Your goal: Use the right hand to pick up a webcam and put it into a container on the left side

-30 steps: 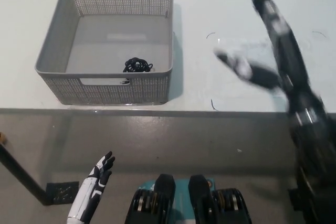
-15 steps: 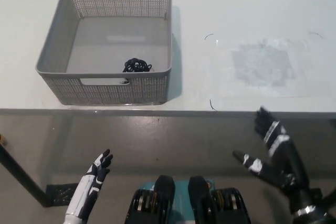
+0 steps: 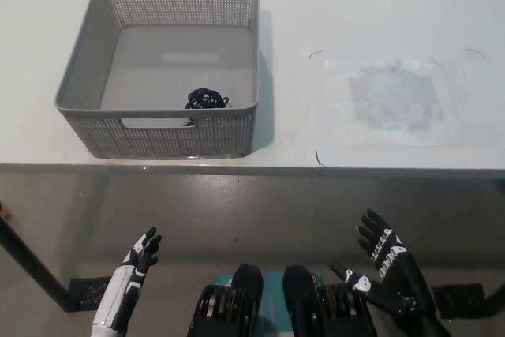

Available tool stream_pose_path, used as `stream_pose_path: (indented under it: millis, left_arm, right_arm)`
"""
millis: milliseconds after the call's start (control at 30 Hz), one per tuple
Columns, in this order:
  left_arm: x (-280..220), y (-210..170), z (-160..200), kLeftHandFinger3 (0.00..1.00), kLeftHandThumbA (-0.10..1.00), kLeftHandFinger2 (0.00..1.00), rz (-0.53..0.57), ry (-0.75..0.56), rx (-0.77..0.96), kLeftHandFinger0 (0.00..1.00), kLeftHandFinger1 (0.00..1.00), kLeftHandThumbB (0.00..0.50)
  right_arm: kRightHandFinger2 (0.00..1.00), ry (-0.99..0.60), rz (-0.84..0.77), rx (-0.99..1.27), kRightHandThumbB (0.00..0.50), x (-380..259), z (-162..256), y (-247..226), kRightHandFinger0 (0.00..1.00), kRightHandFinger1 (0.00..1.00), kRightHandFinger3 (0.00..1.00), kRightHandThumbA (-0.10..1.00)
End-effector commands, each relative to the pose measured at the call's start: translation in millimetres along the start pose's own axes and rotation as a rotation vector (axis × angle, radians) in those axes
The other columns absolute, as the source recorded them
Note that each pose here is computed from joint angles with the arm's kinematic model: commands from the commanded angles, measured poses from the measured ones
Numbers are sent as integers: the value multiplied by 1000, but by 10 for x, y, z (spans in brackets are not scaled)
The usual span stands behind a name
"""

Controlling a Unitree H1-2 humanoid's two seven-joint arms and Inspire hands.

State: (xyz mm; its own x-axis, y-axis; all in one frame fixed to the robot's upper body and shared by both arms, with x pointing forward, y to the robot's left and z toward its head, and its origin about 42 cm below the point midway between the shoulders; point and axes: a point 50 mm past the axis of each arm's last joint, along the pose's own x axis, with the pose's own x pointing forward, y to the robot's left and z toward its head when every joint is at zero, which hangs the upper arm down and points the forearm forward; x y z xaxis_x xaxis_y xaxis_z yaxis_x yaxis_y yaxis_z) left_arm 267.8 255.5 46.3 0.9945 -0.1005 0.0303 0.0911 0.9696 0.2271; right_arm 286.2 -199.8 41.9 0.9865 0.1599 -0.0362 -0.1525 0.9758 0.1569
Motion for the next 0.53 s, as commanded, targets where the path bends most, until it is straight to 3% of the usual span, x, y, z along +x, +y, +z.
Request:
stream_pose_path:
  millis: [0,500]
  left_arm:
    - [59,46,75,1000,1000,1000,22,-55,-18,1000,1000,48]
    - [6,-18,111,1000,1000,1000,19,-46,-21,1000,1000,21]
  right_arm:
    - [1000,-97,15,25,149,133,117,5,1000,1000,1000,1000]
    - [1000,-46,3,52,130,-273,-7,82,1000,1000,1000,1000]
